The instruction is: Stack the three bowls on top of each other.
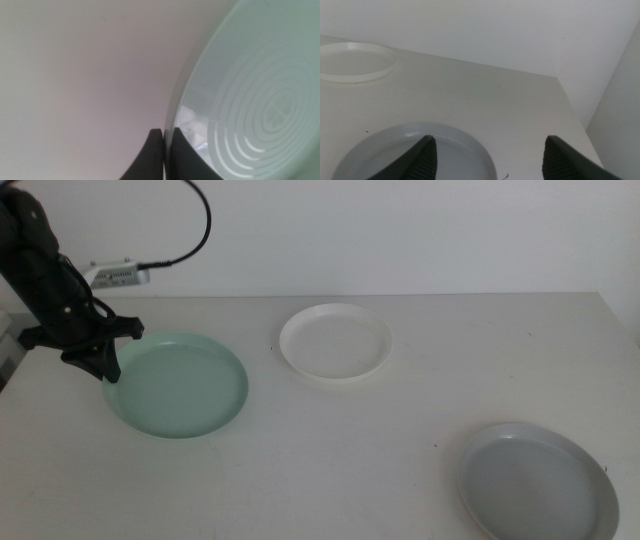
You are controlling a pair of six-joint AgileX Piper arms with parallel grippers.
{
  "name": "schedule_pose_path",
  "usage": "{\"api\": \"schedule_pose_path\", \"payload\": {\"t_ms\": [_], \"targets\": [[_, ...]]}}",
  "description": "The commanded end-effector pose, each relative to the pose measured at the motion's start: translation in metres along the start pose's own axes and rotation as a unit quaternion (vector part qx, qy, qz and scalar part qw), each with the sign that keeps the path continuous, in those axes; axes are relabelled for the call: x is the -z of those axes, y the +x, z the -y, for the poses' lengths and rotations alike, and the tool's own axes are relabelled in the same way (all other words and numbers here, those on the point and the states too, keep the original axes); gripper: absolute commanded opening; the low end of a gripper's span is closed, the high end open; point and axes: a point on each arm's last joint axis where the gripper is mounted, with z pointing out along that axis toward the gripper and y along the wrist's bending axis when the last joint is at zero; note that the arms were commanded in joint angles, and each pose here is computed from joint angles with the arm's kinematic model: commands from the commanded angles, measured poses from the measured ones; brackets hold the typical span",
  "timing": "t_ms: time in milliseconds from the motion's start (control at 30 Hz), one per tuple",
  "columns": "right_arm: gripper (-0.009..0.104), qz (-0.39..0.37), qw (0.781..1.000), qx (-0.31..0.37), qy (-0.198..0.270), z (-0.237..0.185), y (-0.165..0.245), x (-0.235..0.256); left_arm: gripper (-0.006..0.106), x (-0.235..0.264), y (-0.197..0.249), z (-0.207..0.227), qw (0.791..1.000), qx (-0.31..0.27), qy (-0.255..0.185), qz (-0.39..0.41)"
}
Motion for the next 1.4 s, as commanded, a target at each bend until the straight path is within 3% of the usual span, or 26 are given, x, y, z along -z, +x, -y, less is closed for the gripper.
{"api": "schedule_pose_path", "payload": {"t_ms": [0, 267, 667, 1100, 1367], "targets": [[0.054, 0.051, 0.999, 0.007, 0.016, 0.003, -0.010, 0.003, 0.000, 0.046, 0.020, 0.027, 1.000, 0.000, 0.020, 0.017], [0.054, 0.051, 0.999, 0.007, 0.016, 0.003, -0.010, 0.003, 0.000, 0.055, 0.060, 0.096, 0.998, -0.027, 0.034, 0.045], [0.054, 0.051, 0.999, 0.007, 0.016, 0.003, -0.010, 0.003, 0.000, 0.017, 0.071, 0.192, 0.993, -0.086, 0.066, 0.044], [0.054, 0.051, 0.999, 0.007, 0.016, 0.003, -0.010, 0.003, 0.000, -0.023, 0.063, 0.217, 0.989, -0.093, 0.104, 0.051], [0.054, 0.051, 0.999, 0.007, 0.016, 0.003, -0.010, 0.003, 0.000, -0.044, 0.057, 0.217, 0.990, -0.089, 0.099, 0.045]]}}
